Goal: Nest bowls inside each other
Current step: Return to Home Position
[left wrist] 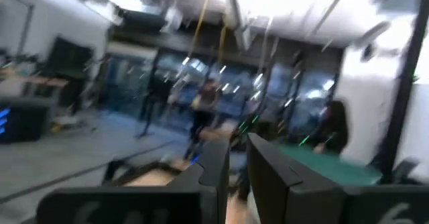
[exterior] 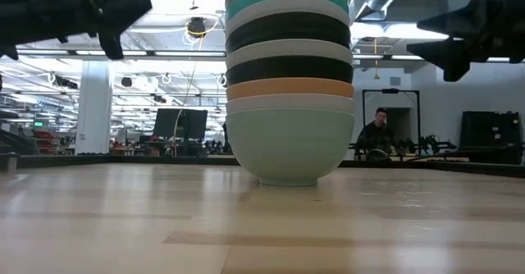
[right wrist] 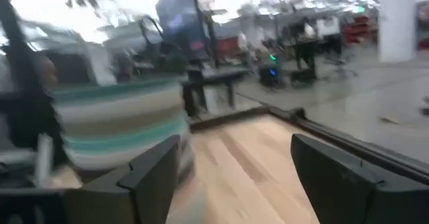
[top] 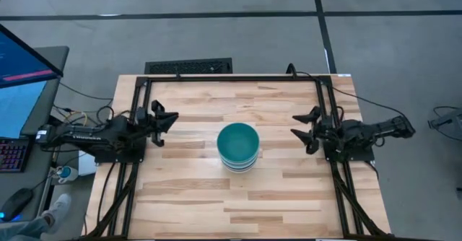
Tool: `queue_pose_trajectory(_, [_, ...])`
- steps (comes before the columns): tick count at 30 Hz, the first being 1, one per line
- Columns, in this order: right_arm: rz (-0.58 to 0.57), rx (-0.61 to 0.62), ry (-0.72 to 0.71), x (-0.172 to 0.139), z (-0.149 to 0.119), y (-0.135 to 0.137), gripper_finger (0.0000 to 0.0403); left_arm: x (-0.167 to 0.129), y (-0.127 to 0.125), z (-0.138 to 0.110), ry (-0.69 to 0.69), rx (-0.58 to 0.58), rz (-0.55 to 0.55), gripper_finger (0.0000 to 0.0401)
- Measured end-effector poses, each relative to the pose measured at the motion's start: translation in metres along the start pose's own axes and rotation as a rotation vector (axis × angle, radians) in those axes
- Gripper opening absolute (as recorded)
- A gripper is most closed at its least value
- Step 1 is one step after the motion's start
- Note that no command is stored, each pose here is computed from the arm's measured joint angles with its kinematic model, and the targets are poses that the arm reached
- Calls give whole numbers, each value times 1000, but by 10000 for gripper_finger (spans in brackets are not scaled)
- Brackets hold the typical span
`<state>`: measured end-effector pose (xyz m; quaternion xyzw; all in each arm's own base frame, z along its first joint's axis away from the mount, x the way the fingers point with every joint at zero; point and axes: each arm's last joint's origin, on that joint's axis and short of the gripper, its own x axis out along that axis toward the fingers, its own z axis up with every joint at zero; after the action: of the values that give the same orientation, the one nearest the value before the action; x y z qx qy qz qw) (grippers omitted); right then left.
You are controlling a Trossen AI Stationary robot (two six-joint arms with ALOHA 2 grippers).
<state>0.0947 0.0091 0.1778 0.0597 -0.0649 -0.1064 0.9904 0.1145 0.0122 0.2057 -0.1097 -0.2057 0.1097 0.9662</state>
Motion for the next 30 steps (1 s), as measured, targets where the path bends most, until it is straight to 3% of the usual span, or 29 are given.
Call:
queue_pose_trajectory(5, [-67, -166, 84, 3, -8, -6, 306, -3, 11, -22, 222, 108, 155, 43])
queue_pose_trajectory(12, [-82, -192, 117, 5, -11, -7, 306, -22, 23, -60, 670, 246, 236, 43])
queue_pose_trajectory(30, [-81, -192, 117, 5, -11, -7, 306, -23, 23, -65, 760, 238, 192, 43])
